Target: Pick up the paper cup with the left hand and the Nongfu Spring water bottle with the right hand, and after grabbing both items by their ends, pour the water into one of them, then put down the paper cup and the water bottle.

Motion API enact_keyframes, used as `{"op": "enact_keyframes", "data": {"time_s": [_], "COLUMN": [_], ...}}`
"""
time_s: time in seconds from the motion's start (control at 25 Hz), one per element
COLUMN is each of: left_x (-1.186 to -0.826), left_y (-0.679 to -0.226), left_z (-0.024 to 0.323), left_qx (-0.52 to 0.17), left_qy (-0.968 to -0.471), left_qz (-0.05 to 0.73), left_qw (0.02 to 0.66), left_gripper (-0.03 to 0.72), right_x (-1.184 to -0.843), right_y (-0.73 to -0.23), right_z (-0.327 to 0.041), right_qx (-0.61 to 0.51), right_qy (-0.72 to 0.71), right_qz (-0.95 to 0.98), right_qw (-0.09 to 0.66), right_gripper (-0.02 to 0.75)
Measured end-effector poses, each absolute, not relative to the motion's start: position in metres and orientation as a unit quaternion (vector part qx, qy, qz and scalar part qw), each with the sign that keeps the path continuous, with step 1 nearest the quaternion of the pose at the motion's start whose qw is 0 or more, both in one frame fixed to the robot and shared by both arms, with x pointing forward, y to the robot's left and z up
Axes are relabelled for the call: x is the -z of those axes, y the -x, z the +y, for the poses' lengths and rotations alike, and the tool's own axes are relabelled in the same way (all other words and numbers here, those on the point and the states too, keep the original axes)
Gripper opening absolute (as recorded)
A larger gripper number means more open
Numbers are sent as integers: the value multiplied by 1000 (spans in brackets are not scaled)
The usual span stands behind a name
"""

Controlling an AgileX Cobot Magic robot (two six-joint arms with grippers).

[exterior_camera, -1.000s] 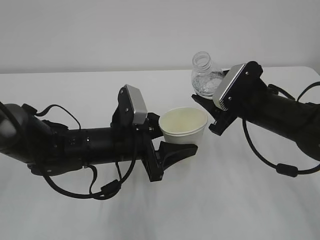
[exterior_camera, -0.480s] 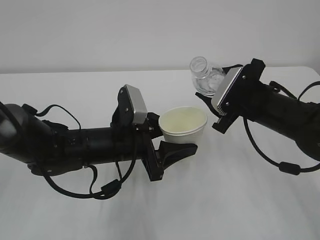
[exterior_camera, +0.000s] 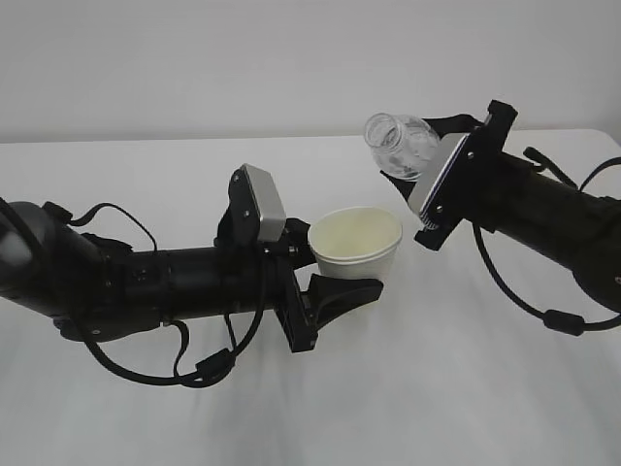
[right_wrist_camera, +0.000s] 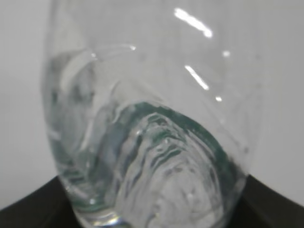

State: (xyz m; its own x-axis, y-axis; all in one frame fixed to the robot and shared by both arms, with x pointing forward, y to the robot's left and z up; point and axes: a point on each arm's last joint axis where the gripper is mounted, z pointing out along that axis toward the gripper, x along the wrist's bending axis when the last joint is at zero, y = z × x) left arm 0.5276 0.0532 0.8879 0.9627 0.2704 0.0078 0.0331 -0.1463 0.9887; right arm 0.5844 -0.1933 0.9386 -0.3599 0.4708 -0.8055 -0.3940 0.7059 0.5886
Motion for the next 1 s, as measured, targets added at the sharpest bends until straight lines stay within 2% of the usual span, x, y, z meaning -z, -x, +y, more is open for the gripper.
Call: {"op": "enact_keyframes", "data": {"time_s": [1.0], "left_x": [-888], "left_y": [-528], "left_z": [53], "left_qx": [-95], "left_qy": [-752], "left_qz": [97], "left_qw": [645], "left_gripper": [456], "right_x": [-941], "right_y": [-586], "right_z": [-196], "right_qx": [-321], "right_qy": [31], "right_qz": [723], "right_qw": [611], "right_gripper": [489]}}
